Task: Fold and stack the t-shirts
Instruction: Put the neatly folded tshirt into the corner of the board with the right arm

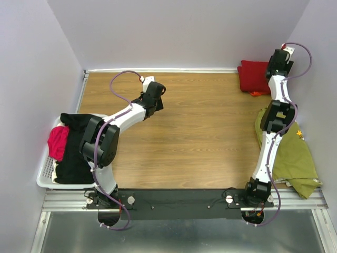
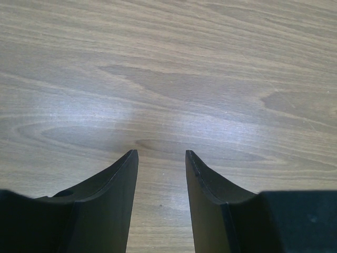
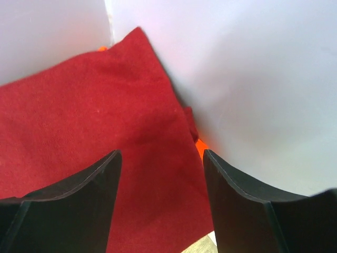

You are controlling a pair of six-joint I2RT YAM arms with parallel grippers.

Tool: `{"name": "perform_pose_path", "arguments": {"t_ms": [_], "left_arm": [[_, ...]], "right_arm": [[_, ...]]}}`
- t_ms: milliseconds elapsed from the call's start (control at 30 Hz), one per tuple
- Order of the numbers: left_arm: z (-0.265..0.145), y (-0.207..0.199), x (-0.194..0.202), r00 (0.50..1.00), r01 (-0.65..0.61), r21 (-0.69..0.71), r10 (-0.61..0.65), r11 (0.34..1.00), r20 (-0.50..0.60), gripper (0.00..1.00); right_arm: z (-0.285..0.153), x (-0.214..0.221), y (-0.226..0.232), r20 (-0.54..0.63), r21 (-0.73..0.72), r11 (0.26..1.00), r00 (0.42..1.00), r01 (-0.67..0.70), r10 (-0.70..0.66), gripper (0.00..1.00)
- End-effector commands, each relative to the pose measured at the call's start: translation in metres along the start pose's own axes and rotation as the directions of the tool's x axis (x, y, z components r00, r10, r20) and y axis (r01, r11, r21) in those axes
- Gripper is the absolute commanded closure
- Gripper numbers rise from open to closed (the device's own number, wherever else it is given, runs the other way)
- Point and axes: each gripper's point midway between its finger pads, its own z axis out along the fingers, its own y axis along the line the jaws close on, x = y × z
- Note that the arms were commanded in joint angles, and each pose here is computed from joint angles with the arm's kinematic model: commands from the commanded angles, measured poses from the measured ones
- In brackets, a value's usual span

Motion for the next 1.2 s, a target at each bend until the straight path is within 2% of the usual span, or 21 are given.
{"name": "perform_pose_path", "arguments": {"t_ms": [0, 167, 233, 300, 333, 367, 433, 467, 500, 567, 600, 667, 700, 767, 800, 833, 900, 933, 1000, 1067, 1167], "left_arm": [[0.000, -0.009, -0.006, 0.999, -0.015, 0.036, 0.014, 0.999, 0.031, 0.50], [-0.009, -0.012, -0.019, 0.996, -0.018, 0.065, 0.012, 0.998, 0.090, 0.50], [-0.014, -0.014, -0.025, 0.992, -0.017, 0.093, 0.006, 0.996, 0.123, 0.50], [-0.020, -0.015, -0.020, 0.991, -0.058, 0.119, 0.043, 0.991, 0.128, 0.50], [-0.029, -0.022, -0.036, 0.982, -0.050, 0.149, 0.021, 0.988, 0.190, 0.50], [-0.035, -0.025, -0.037, 0.978, -0.067, 0.160, 0.032, 0.985, 0.208, 0.49], [-0.048, -0.022, -0.045, 0.965, -0.087, 0.148, 0.046, 0.985, 0.258, 0.47], [-0.053, -0.022, -0.049, 0.960, -0.093, 0.146, 0.050, 0.985, 0.274, 0.46], [-0.056, -0.020, -0.047, 0.958, -0.103, 0.140, 0.061, 0.985, 0.281, 0.43], [-0.072, -0.019, -0.060, 0.944, -0.102, 0.150, 0.048, 0.983, 0.327, 0.39], [-0.074, -0.017, -0.055, 0.944, -0.109, 0.154, 0.054, 0.982, 0.327, 0.34], [-0.092, -0.017, -0.066, 0.930, -0.096, 0.171, 0.027, 0.981, 0.368, 0.29], [-0.094, -0.014, -0.062, 0.929, -0.098, 0.171, 0.029, 0.980, 0.368, 0.20], [-0.104, -0.010, -0.065, 0.924, -0.090, 0.171, 0.018, 0.981, 0.383, 0.12], [-0.103, -0.005, -0.060, 0.926, -0.090, 0.157, 0.025, 0.983, 0.376, 0.02], [-0.107, -0.003, -0.060, 0.925, -0.088, 0.158, 0.021, 0.983, 0.380, 0.02], [-0.108, 0.004, -0.052, 0.929, -0.074, 0.150, 0.014, 0.986, 0.369, 0.02], [-0.114, 0.005, -0.054, 0.925, -0.065, 0.159, 0.000, 0.985, 0.380, 0.02], [-0.115, 0.011, -0.047, 0.925, -0.060, 0.150, -0.001, 0.987, 0.379, 0.02], [-0.120, 0.015, -0.047, 0.920, -0.060, 0.143, -0.001, 0.988, 0.392, 0.02], [-0.121, 0.023, -0.042, 0.915, -0.069, 0.107, 0.021, 0.992, 0.403, 0.02]], "right_arm": [[-0.029, -0.063, -0.016, 0.119, 0.042, 0.994, 0.989, -0.096, 0.091, 0.28], [-0.073, -0.101, 0.003, 0.176, -0.023, 0.995, 0.979, -0.100, 0.102, 0.28], [-0.087, -0.097, 0.015, 0.161, -0.051, 0.995, 0.983, -0.087, 0.094, 0.28], [-0.119, -0.114, 0.031, 0.181, -0.119, 0.989, 0.977, -0.089, 0.110, 0.28], [-0.130, -0.115, 0.040, 0.179, -0.149, 0.985, 0.977, -0.087, 0.113, 0.28], [-0.139, -0.097, 0.060, 0.142, -0.207, 0.976, 0.986, -0.060, 0.091, 0.28], [-0.174, -0.110, 0.070, 0.155, -0.283, 0.957, 0.981, -0.067, 0.114, 0.27], [-0.184, -0.091, 0.082, 0.115, -0.333, 0.942, 0.989, -0.049, 0.093, 0.27], [-0.211, -0.099, 0.092, 0.128, -0.389, 0.920, 0.986, -0.048, 0.106, 0.24], [-0.238, -0.089, 0.106, 0.110, -0.466, 0.884, 0.990, -0.031, 0.092, 0.20], [-0.251, -0.059, 0.124, 0.070, -0.505, 0.863, 0.996, -0.005, 0.047, 0.11], [-0.288, -0.065, 0.127, 0.109, -0.560, 0.828, 0.992, 0.007, 0.065, 0.04], [-0.302, -0.034, 0.138, 0.088, -0.586, 0.809, 0.996, 0.047, 0.007, 0.00], [-0.334, -0.036, 0.137, 0.129, -0.619, 0.783, 0.991, 0.062, 0.023, 0.00], [-0.350, -0.027, 0.145, 0.128, -0.646, 0.760, 0.992, 0.073, 0.014, 0.00], [-0.352, -0.001, 0.144, 0.098, -0.650, 0.756, 0.995, 0.080, -0.020, 0.00], [-0.383, 0.002, 0.143, 0.116, -0.680, 0.729, 0.993, 0.078, 0.002, 0.00], [-0.385, 0.031, 0.140, 0.091, -0.681, 0.727, 0.995, 0.089, -0.036, 0.00], [-0.408, 0.036, 0.134, 0.113, -0.697, 0.712, 0.994, 0.084, -0.006, 0.00], [-0.410, 0.069, 0.127, 0.086, -0.694, 0.714, 0.995, 0.090, -0.041, 0.00], [-0.419, 0.095, 0.111, 0.064, -0.683, 0.727, 0.997, 0.071, -0.037, 0.00]]}}
